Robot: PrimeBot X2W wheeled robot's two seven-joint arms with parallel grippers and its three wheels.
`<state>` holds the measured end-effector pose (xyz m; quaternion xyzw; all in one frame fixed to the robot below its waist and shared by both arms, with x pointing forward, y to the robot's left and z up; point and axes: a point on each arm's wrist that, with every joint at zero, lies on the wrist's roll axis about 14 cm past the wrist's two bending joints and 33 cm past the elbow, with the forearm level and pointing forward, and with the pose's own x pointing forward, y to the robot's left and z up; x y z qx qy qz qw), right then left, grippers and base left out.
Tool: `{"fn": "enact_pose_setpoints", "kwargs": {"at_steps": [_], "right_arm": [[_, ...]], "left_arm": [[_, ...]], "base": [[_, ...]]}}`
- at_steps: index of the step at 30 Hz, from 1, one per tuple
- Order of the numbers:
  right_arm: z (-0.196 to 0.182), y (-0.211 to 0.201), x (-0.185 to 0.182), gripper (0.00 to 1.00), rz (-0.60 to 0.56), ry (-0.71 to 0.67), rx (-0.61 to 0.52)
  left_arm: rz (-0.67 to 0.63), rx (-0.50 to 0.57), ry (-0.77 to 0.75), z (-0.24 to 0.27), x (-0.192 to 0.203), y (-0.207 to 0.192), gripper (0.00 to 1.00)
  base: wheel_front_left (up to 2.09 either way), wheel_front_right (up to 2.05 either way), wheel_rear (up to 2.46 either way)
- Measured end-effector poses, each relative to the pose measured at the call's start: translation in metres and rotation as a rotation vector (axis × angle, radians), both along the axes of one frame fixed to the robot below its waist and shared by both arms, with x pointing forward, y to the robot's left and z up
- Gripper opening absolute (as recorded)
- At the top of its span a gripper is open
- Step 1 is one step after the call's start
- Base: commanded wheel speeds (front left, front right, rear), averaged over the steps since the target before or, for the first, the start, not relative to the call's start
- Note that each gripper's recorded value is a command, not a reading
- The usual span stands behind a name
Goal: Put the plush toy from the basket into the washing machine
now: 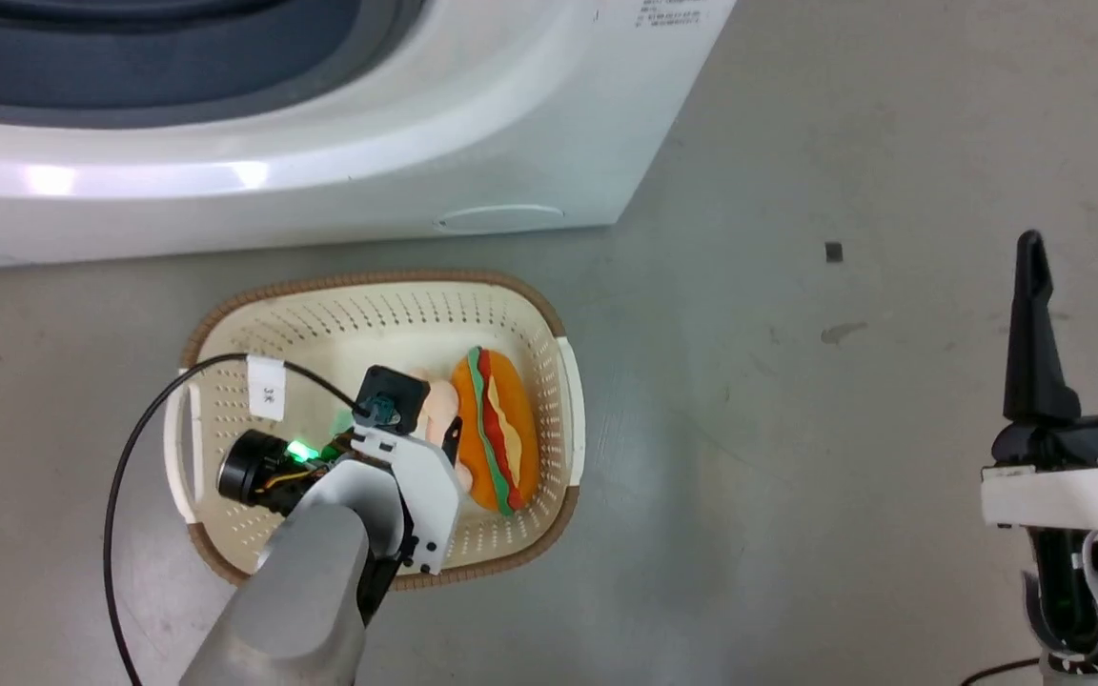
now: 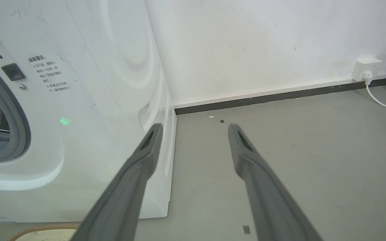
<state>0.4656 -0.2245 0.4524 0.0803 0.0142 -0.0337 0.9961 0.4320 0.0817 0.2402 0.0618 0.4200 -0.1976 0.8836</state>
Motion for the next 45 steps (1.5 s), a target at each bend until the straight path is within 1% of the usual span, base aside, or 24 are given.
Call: {"fn": "enact_pose_setpoints", "kwargs": {"at_steps": [8, 19, 35, 45], "right_arm": [[-0.019, -0.008, 0.011, 1.00, -0.023, 0.014, 0.005], [-0.046, -0.018, 0.023, 1.00, -0.054, 0.032, 0.022], [-0.084, -0.032, 0.035, 1.00, -0.096, 0.050, 0.037], [-0.105, -0.039, 0.040, 1.00, -0.117, 0.057, 0.041]], "left_arm": [[-0.057, 0.045, 0.096, -0.038, 0.001, 0.001, 1.00], [-0.069, 0.083, 0.204, -0.085, 0.007, 0.009, 1.00], [-0.078, 0.131, 0.364, -0.152, -0.003, 0.019, 1.00], [-0.104, 0.164, 0.426, -0.186, -0.004, 0.021, 1.00]], "base": [[0.00, 0.00, 0.00], [0.00, 0.00, 0.00], [0.00, 0.00, 0.00], [0.00, 0.00, 0.00]]}}
